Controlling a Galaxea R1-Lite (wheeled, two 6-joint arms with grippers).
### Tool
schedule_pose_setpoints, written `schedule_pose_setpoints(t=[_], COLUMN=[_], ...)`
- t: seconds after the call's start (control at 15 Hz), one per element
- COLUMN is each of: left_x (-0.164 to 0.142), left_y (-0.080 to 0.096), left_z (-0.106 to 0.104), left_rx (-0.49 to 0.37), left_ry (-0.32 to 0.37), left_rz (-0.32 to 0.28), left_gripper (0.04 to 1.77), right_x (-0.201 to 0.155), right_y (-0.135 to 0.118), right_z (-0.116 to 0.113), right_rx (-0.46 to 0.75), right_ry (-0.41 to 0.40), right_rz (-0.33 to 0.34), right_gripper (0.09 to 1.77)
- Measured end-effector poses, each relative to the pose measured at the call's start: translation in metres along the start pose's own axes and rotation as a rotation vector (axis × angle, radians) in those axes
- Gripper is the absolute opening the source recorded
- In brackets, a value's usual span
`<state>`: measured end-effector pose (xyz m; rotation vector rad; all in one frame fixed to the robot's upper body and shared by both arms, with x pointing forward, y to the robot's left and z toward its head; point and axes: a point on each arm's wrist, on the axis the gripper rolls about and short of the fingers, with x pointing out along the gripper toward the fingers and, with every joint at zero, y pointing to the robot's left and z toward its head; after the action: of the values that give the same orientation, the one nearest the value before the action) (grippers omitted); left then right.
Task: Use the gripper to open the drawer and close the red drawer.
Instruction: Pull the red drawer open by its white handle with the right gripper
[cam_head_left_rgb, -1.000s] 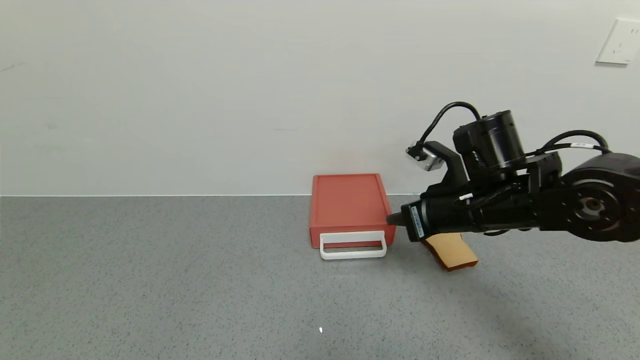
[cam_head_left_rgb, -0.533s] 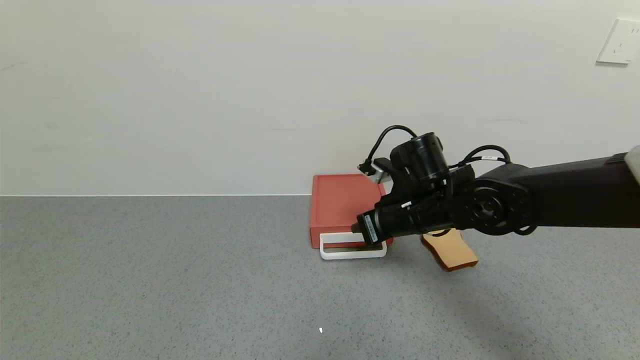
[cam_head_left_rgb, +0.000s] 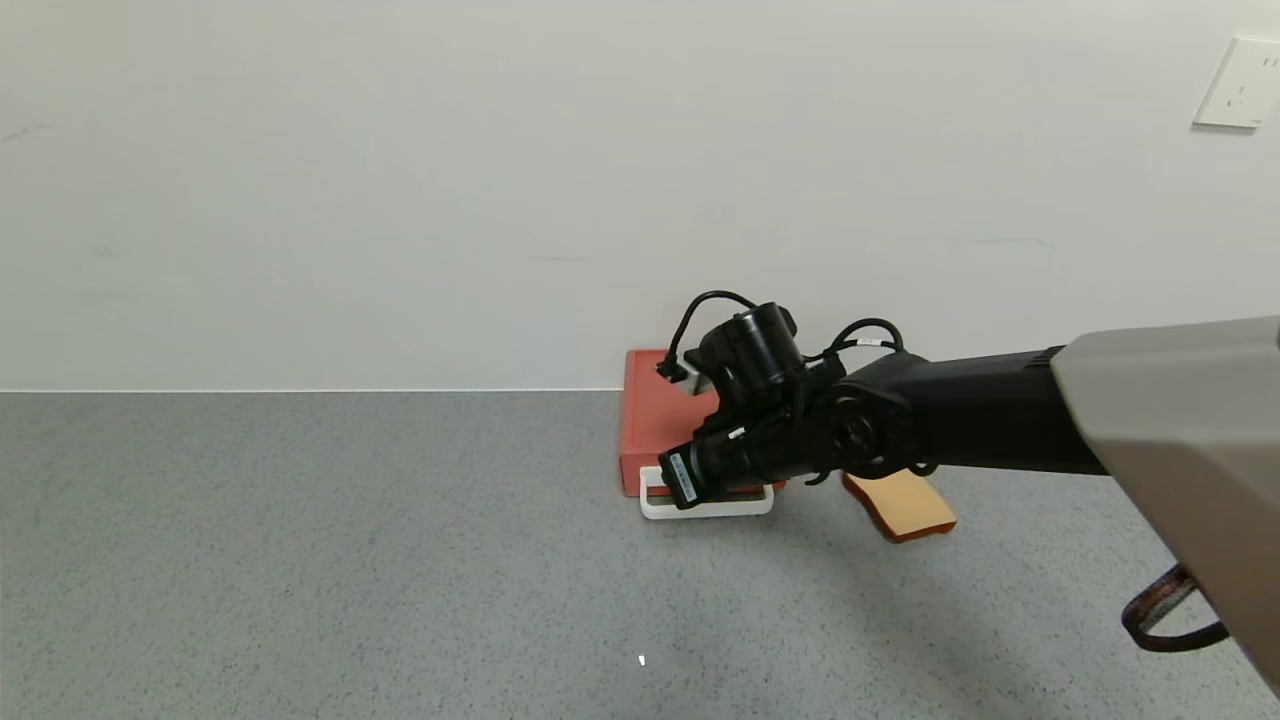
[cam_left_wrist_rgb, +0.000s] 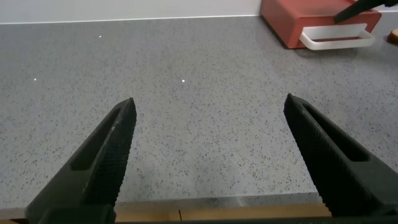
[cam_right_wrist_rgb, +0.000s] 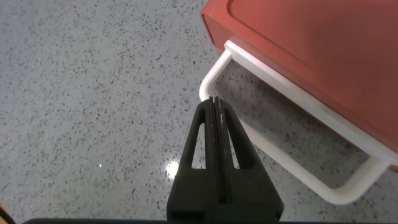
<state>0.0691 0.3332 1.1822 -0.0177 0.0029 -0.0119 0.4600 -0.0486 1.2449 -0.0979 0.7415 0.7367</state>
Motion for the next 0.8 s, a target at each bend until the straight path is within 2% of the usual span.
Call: schedule_pose_setpoints(t=[0.4, 0.8], left_x=[0.000, 0.000], left_y=[0.000, 0.000], left_z=[0.000, 0.000], left_rx=[0.000, 0.000], left_ry=[0.000, 0.000], left_rz=[0.000, 0.000], left_gripper=[1.72, 1.72], right_x=[0.030, 0.044], right_y=[0.000, -0.003], right_z=[-0.003, -0.007], right_rx=[-0.006, -0.007], right_ry=[0.000, 0.005], right_rz=[-0.033, -0.055], right_gripper=[0.12, 0.12])
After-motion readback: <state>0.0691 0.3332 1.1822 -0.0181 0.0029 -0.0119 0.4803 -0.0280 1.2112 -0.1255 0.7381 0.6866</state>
